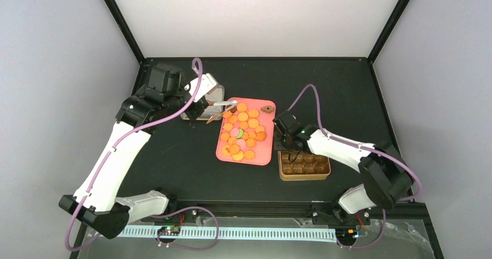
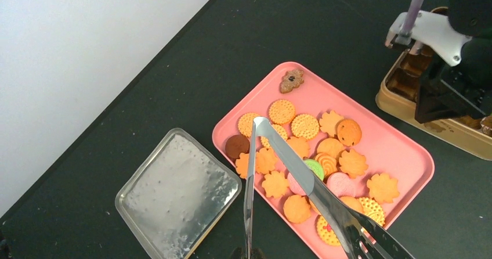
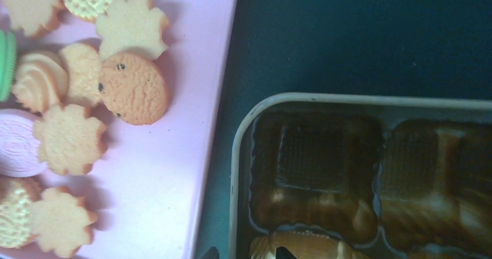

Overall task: Pack the cookies
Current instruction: Move the packing box to the center of the board.

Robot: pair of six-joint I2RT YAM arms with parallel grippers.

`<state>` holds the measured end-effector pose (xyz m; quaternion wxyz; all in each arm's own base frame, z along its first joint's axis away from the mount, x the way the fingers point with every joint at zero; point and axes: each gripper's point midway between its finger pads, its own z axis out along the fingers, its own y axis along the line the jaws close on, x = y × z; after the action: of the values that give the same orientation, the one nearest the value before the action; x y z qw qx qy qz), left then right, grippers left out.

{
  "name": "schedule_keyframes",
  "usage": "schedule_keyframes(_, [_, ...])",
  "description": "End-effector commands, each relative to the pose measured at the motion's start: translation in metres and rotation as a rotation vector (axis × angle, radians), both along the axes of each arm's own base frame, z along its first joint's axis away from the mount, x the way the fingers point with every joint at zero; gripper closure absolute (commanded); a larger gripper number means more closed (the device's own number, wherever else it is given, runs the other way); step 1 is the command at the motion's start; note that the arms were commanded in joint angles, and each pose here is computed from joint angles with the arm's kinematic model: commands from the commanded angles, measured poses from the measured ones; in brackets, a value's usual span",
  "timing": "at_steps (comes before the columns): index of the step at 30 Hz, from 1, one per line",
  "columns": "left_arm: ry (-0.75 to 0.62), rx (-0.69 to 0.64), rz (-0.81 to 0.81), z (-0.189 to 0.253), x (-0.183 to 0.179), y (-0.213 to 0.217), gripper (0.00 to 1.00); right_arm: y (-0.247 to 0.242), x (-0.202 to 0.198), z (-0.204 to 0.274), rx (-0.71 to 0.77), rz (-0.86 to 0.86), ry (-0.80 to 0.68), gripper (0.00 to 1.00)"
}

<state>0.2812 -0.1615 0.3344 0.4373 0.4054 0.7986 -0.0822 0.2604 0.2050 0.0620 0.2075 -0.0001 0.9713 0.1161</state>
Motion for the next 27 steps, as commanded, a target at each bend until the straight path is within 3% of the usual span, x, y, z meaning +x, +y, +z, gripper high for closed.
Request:
schedule_keyframes(1, [-0.061,-0.033,0.011,0.027,-0.003,0.004,0.99,0.009,0.021,0.005,-0.019,-0.022,-0.056,0.77])
schedule_keyframes(6, [-0.061,-0.028,0.015,0.025,-0.004,0.006,0.98,0.015,0.041,0.006,-0.066,-0.028,-0.082,0.92])
schedule_keyframes(17, [-0.019,-0.078,-0.046,0.02,-0.013,-0.006,0.98,0.03,0.086,0.015,-0.047,-0.115,-0.111,0.92])
schedule_keyframes(24, [-0.013,-0.114,-0.086,0.021,-0.022,-0.012,0.98,0.056,0.098,0.076,0.201,-0.101,-0.177,0.61])
schedule_keyframes(27, [-0.005,-0.158,-0.101,0.027,-0.025,-0.017,0.99,0.067,0.093,0.117,0.309,-0.046,-0.225,0.41])
